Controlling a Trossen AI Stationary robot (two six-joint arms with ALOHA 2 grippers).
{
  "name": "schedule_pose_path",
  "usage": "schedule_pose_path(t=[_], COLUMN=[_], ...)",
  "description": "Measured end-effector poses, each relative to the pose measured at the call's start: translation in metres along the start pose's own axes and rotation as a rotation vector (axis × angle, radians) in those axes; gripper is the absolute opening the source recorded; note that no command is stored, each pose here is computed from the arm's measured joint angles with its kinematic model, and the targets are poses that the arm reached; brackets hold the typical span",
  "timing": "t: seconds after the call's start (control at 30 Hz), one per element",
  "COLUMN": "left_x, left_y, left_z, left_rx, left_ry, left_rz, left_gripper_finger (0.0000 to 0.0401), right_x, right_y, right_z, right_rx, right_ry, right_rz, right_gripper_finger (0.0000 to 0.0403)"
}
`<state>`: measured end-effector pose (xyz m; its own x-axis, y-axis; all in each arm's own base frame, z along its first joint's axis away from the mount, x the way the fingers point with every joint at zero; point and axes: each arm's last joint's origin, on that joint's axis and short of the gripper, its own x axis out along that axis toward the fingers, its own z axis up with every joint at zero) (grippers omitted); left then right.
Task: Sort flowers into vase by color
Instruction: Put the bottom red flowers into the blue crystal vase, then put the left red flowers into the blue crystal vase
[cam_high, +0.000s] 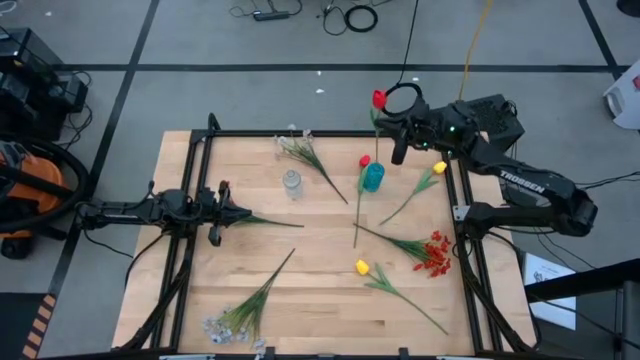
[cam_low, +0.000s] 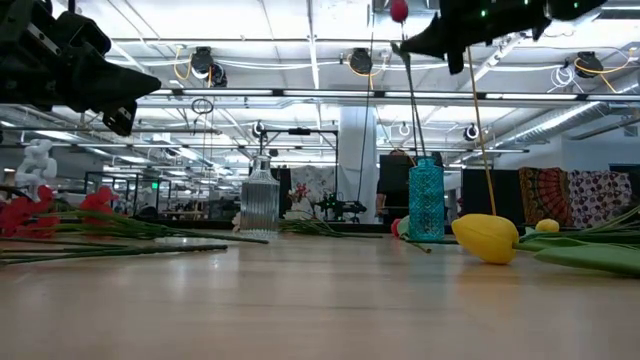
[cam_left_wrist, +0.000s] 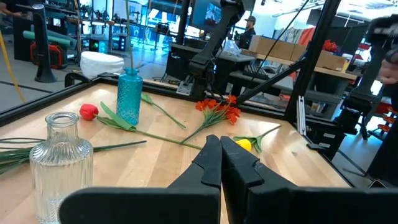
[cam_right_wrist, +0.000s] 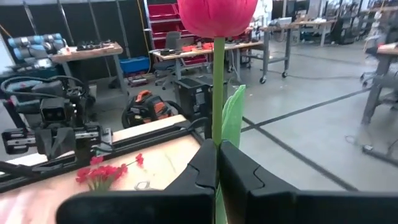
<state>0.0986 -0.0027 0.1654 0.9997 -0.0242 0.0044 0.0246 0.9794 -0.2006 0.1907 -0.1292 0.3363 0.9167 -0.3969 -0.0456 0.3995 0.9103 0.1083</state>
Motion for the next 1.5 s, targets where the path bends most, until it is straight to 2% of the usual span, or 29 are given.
schedule_pose_path(t=[0.17, 0.47, 0.8, 0.97, 1.17, 1.5], left_x=[0.000, 0.000, 0.000, 0.000, 0.000, 0.000], left_y=[0.000, 0.000, 0.000, 0.000, 0.000, 0.000], left_z=[0.000, 0.000, 0.000, 0.000, 0.000, 0.000], left_rx=[0.000, 0.000, 0.000, 0.000, 0.000, 0.000], left_ry=[0.000, 0.000, 0.000, 0.000, 0.000, 0.000], left_rz=[0.000, 0.000, 0.000, 0.000, 0.000, 0.000], left_gripper_finger=[0.0000, 0.0000, 0.0000, 0.0000, 0.0000, 0.0000], right_x=[0.001, -0.004, -0.004, -0.008, -0.025, -0.054], right_y=[-0.003, -0.008, -0.008, -0.006, -0.002, 0.006], right_z=[-0.033, -0.081, -0.084, -0.080, -0.069, -0.064], right_rx=[0.013, 0.073, 0.150, 0.174, 0.161, 0.174], right_ry=[-0.036, 0.100, 0.120, 0.104, 0.080, 0.119], right_rz=[0.002, -0.039, -0.040, -0.035, -0.037, -0.044], right_gripper_finger=[0.0000, 0.0014, 0.0113, 0.0143, 0.0140, 0.0115])
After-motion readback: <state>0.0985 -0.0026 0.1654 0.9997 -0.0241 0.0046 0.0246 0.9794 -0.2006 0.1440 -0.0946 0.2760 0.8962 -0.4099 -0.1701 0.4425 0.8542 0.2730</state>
